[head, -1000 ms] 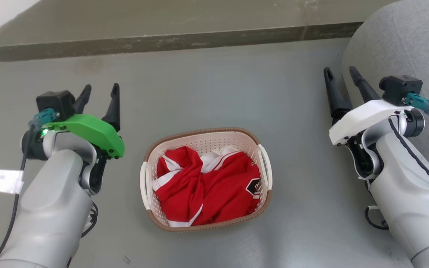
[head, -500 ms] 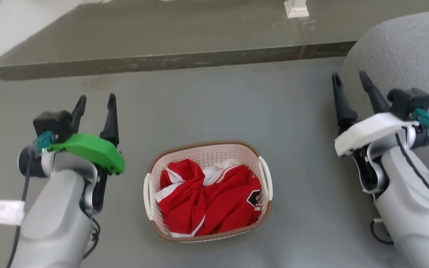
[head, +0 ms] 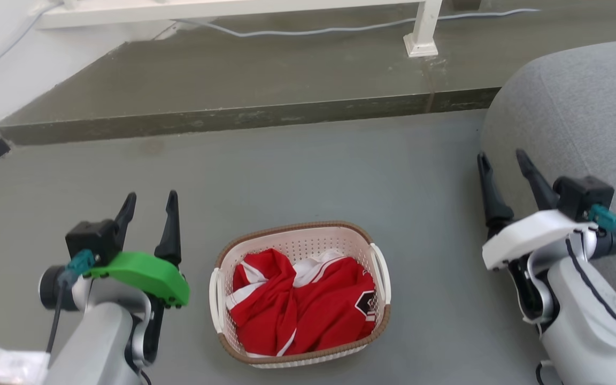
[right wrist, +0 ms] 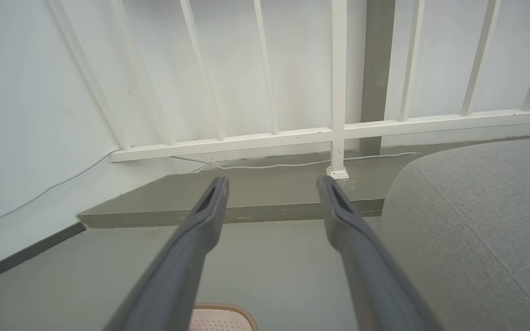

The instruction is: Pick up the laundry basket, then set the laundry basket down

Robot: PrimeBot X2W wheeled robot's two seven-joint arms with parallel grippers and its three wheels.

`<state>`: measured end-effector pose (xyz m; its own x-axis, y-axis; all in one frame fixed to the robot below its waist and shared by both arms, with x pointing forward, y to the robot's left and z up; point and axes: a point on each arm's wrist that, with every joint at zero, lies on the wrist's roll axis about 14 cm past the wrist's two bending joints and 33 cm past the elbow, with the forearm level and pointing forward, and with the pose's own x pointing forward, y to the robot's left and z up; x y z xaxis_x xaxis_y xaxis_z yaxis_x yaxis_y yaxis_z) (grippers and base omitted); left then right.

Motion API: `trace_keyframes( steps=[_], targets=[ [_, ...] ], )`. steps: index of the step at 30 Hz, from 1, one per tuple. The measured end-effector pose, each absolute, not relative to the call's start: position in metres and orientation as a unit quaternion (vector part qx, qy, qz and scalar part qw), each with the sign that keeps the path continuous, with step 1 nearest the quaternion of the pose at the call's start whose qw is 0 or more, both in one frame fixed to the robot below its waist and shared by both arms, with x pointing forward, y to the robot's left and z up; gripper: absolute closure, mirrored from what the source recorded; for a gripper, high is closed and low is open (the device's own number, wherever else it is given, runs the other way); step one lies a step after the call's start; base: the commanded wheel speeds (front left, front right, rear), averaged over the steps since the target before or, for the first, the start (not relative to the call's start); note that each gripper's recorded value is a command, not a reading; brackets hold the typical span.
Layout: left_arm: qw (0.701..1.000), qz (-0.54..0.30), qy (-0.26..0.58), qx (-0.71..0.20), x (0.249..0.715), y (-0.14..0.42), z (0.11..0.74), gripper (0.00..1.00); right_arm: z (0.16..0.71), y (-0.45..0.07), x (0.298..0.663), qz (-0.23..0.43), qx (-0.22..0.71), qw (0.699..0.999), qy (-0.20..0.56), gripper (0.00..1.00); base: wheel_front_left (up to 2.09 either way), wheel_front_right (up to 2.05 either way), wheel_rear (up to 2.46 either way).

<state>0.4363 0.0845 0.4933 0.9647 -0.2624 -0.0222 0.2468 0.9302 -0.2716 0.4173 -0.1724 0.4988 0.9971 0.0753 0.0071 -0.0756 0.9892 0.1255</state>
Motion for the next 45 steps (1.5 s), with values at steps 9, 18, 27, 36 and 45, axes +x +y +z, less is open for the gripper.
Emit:
trace_keyframes(
  steps=[9, 18, 27, 36, 45],
  targets=[
    [0.983, -0.132, 0.022, -0.127, 0.419, 0.083, 0.495, 0.00, 0.491, -0.173, 0.399, 0.034, 0.061, 0.998, 0.007, 0.00, 0.00, 0.00, 0.00],
    [0.983, -0.128, 0.024, -0.130, 0.400, 0.085, 0.490, 0.00, 0.485, -0.169, 0.382, 0.037, 0.053, 0.998, 0.013, 0.00, 0.00, 0.00, 0.00],
    [0.984, -0.126, 0.021, -0.124, 0.390, 0.087, 0.490, 0.00, 0.486, -0.168, 0.375, 0.036, 0.050, 0.998, 0.010, 0.00, 0.00, 0.00, 0.00],
    [0.985, -0.118, 0.022, -0.126, 0.383, 0.092, 0.488, 0.00, 0.482, -0.168, 0.368, 0.032, 0.051, 0.998, 0.014, 0.00, 0.00, 0.00, 0.00],
    [0.984, -0.112, 0.050, -0.127, 0.374, 0.089, 0.470, 1.00, 0.467, -0.163, 0.361, 0.032, 0.059, 0.997, 0.038, 1.00, 0.00, 0.00, 0.00]
  ],
)
